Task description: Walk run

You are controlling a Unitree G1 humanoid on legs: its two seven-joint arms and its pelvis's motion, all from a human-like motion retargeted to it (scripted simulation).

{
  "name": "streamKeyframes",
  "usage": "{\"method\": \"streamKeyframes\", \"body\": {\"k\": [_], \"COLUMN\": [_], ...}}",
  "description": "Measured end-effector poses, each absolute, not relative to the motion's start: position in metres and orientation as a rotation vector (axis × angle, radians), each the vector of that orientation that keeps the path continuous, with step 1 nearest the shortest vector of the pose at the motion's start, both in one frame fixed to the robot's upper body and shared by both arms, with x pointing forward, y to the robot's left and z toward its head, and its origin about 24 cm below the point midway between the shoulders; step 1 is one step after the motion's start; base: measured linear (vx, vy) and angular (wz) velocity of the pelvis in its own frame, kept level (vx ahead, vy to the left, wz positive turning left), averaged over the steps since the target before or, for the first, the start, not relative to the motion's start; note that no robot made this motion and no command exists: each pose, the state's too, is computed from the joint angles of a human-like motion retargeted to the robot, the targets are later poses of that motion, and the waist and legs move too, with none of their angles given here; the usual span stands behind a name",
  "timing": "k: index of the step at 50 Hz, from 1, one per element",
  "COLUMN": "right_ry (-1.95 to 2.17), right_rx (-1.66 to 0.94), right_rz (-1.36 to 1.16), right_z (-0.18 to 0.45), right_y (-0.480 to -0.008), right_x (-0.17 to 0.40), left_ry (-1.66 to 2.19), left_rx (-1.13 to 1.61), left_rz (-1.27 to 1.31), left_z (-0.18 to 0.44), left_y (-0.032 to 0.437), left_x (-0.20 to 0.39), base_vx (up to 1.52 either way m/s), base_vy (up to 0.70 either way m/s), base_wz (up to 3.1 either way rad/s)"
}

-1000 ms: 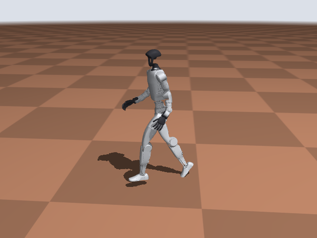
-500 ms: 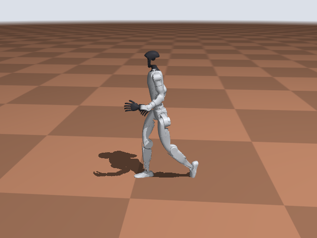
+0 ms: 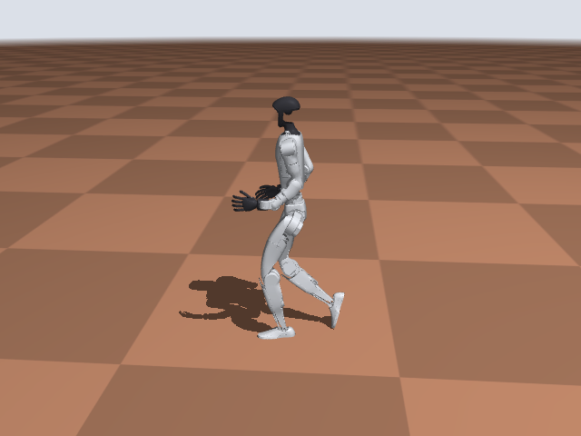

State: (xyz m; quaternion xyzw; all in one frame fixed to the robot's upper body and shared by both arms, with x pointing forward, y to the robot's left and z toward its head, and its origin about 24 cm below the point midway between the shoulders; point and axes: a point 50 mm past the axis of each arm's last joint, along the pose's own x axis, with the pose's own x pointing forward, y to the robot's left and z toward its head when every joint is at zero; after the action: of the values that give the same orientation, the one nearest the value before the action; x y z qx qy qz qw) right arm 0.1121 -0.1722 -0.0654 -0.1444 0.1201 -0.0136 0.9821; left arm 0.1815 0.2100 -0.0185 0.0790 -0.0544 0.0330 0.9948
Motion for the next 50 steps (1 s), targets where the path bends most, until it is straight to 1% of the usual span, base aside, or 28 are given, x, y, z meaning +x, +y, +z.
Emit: {"method": "streamKeyframes", "body": {"k": [3, 5, 7, 10, 13, 17, 20, 23, 25, 28, 30, 33, 37, 40, 42, 43, 45, 47, 50], "right_ry": [0.285, 0.325, 0.352, 0.349, 0.265, 0.074, -0.073, -0.225, -0.331, -0.392, -0.354, -0.198, 0.027, 0.364, 0.556, 0.613, 0.663, 0.662, 0.573], "right_rx": [-0.216, -0.196, -0.206, -0.222, -0.208, -0.154, -0.054, 0.103, 0.161, 0.129, 0.083, -0.024, -0.15, -0.201, -0.107, -0.045, 0.033, 0.021, -0.036], "right_rz": [0.011, 0.041, 0.054, 0.011, -0.081, -0.22, -0.328, -0.284, -0.274, -0.272, -0.258, -0.186, -0.07, 0.112, 0.236, 0.251, 0.214, 0.12, -0.028], "right_z": [-0.072, -0.074, -0.074, -0.07, -0.061, -0.037, -0.019, 0.006, 0.024, 0.037, 0.032, 0.011, -0.026, -0.071, -0.093, -0.099, -0.101, -0.097, -0.084], "right_y": [-0.169, -0.172, -0.179, -0.191, -0.198, -0.2, -0.202, -0.201, -0.208, -0.219, -0.221, -0.22, -0.204, -0.194, -0.185, -0.187, -0.193, -0.205, -0.226], "right_x": [0.094, 0.082, 0.073, 0.07, 0.087, 0.13, 0.156, 0.188, 0.197, 0.196, 0.186, 0.172, 0.161, 0.114, 0.087, 0.069, 0.042, 0.025, 0.021], "left_ry": [-0.223, -0.304, -0.339, -0.313, -0.261, -0.19, -0.002, 0.074, 0.112, 0.19, 0.234, 0.211, 0.078, -0.044, -0.16, -0.198, -0.277, -0.346, -0.377], "left_rx": [0.063, 0.065, 0.096, 0.119, 0.115, 0.15, 0.254, 0.163, 0.086, 0.076, 0.124, 0.145, 0.146, 0.16, 0.183, 0.174, 0.122, 0.061, -0.001], "left_rz": [-0.047, -0.048, -0.044, -0.07, -0.098, -0.163, -0.175, -0.04, 0.013, 0.049, 0.053, 0.057, 0.006, -0.091, -0.089, -0.111, -0.127, -0.083, -0.074], "left_z": [0.005, 0.023, 0.031, 0.026, 0.015, 0.0, -0.038, -0.059, -0.067, -0.077, -0.079, -0.075, -0.053, -0.033, -0.013, -0.006, 0.009, 0.023, 0.029], "left_y": [0.2, 0.205, 0.209, 0.206, 0.206, 0.205, 0.21, 0.199, 0.193, 0.191, 0.196, 0.193, 0.194, 0.191, 0.203, 0.199, 0.183, 0.181, 0.173], "left_x": [0.217, 0.228, 0.23, 0.224, 0.214, 0.204, 0.169, 0.143, 0.128, 0.101, 0.085, 0.094, 0.136, 0.166, 0.204, 0.215, 0.232, 0.24, 0.237], "base_vx": [1.12, 1.37, 1.18, 1.43, 1.31, 1.61, 1.82, 1.29, 1.64, 1.59, 1.98, 1.43, 1.67, 2.09, 1.38, 1.65, 1.71, 1.39, 1.81], "base_vy": [-0.47, -0.52, -0.27, -0.47, -0.12, 0.22, -0.74, -0.39, -0.56, -0.86, -1.24, -0.5, -0.32, -0.41, -0.44, -0.41, -0.37, -0.18, -0.27], "base_wz": [-0.75, -0.66, -0.29, -0.35, -1.78, -1.6, -0.6, -2.15, -1.83, -2.29, -2.54, -1.79, 0.41, -0.81, -0.38, -0.33, -0.37, -0.33, 0.21]}}
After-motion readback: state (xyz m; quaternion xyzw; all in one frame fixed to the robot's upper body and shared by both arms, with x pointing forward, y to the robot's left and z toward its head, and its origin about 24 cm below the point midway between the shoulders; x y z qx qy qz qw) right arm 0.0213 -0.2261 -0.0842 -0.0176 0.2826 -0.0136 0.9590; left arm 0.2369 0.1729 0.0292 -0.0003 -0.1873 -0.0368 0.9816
